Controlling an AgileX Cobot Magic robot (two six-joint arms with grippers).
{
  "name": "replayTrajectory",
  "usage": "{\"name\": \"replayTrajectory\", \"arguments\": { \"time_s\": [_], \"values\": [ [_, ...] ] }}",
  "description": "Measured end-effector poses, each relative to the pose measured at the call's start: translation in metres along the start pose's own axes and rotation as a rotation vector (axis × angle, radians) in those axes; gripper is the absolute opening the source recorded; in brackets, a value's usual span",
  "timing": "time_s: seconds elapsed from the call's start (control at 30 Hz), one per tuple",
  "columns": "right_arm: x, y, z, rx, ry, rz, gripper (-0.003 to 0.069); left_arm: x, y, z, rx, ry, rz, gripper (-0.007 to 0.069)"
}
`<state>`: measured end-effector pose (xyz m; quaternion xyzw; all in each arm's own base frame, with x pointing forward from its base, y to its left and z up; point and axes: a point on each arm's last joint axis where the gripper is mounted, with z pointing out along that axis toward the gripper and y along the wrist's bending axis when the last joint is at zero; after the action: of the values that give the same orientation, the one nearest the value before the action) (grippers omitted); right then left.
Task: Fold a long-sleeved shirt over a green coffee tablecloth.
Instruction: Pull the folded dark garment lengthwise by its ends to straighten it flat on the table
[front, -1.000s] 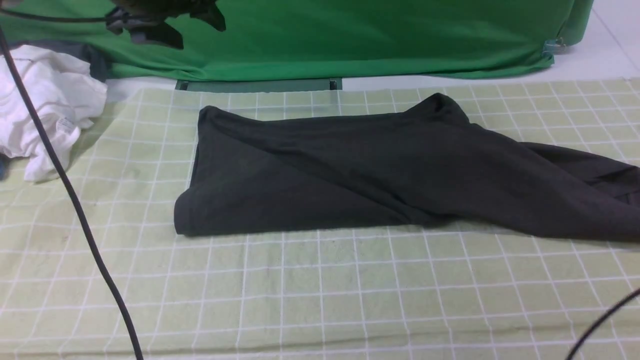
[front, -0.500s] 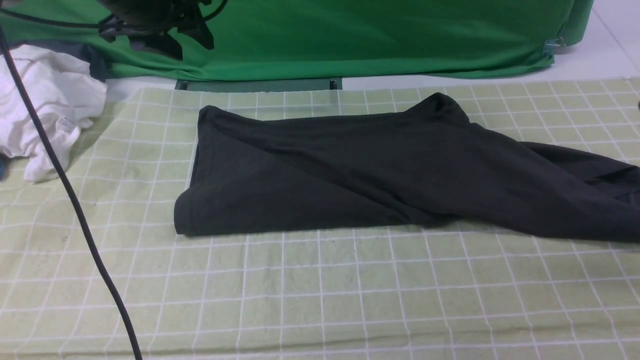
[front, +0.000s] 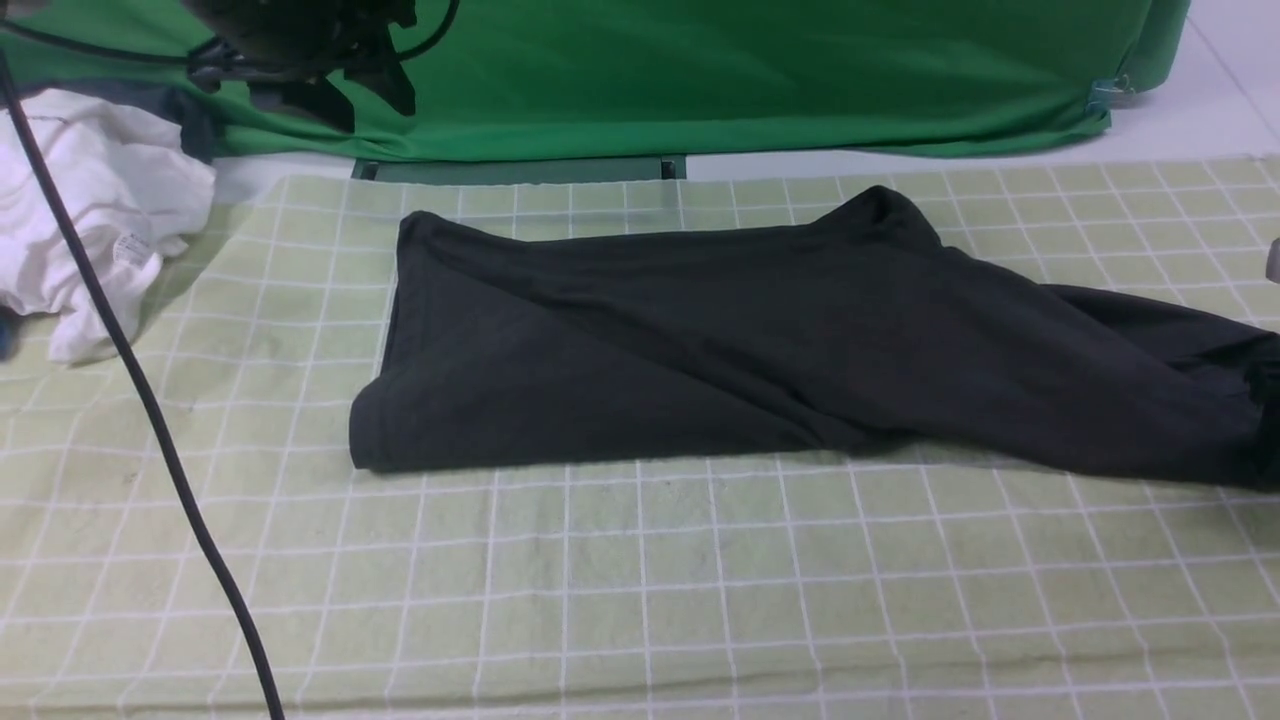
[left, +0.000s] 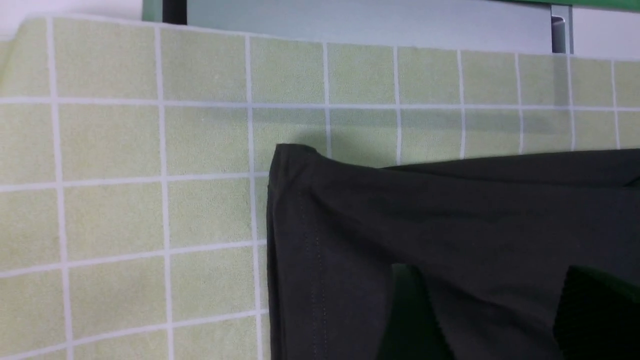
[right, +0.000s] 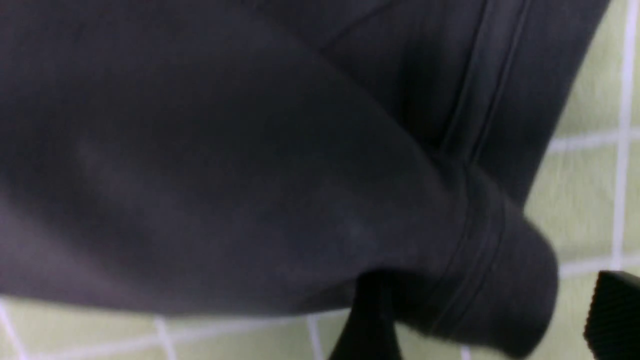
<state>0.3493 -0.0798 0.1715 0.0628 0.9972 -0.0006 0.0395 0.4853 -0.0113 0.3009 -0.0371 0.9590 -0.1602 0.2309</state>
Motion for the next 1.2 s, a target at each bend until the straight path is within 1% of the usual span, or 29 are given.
{"name": "replayTrajectory", "arguments": {
  "time_s": [0.07,0.17,0.2,0.27,0.33,0.37,0.43,0.5,0.63,0.83,1.0,1.2],
  "values": [
    [-0.002,0.0,0.0,0.002,-0.018,-0.001,0.052,0.0,0.001,0.002,-0.001,0.006,-0.001,0.0394],
    [-0.004,0.0,-0.001,0.0,-0.035,-0.001,0.0463,0.001,0.002,0.006,-0.001,0.02,-0.004,0.0394],
    [-0.005,0.0,-0.002,-0.001,-0.041,0.0,0.0427,0.002,0.003,0.008,-0.002,0.024,-0.005,0.0394],
    [-0.005,0.001,-0.002,-0.009,-0.044,0.002,0.033,0.002,0.003,0.01,-0.002,0.028,-0.006,0.0394],
    [-0.006,0.003,-0.002,-0.03,-0.046,-0.006,0.0193,0.002,0.004,0.014,0.004,0.036,-0.012,0.0394],
    [-0.006,0.003,-0.002,-0.032,-0.047,-0.007,0.0182,0.003,0.004,0.015,0.005,0.037,-0.012,0.0394],
    [-0.007,0.004,-0.004,-0.044,-0.049,-0.017,0.0083,0.003,0.005,0.018,0.009,0.044,-0.016,0.0394],
    [-0.009,0.004,-0.009,-0.049,-0.046,-0.021,0.0043,0.003,0.005,0.019,0.012,0.046,-0.019,0.0394],
    [-0.017,0.004,-0.025,-0.055,-0.047,-0.024,0.0041,0.003,0.005,0.019,0.015,0.046,-0.02,0.0394],
    [-0.031,0.003,-0.056,-0.047,-0.105,-0.033,0.0041,0.003,0.004,0.019,0.019,0.046,-0.021,0.0394],
    [-0.042,-0.001,-0.076,-0.009,-0.169,-0.048,0.0043,0.003,0.004,0.019,0.019,0.046,-0.021,0.0394],
    [-0.052,-0.004,-0.081,0.033,-0.248,-0.06,0.005,0.003,0.004,0.019,0.019,0.046,-0.021,0.0394]
  ]
}}
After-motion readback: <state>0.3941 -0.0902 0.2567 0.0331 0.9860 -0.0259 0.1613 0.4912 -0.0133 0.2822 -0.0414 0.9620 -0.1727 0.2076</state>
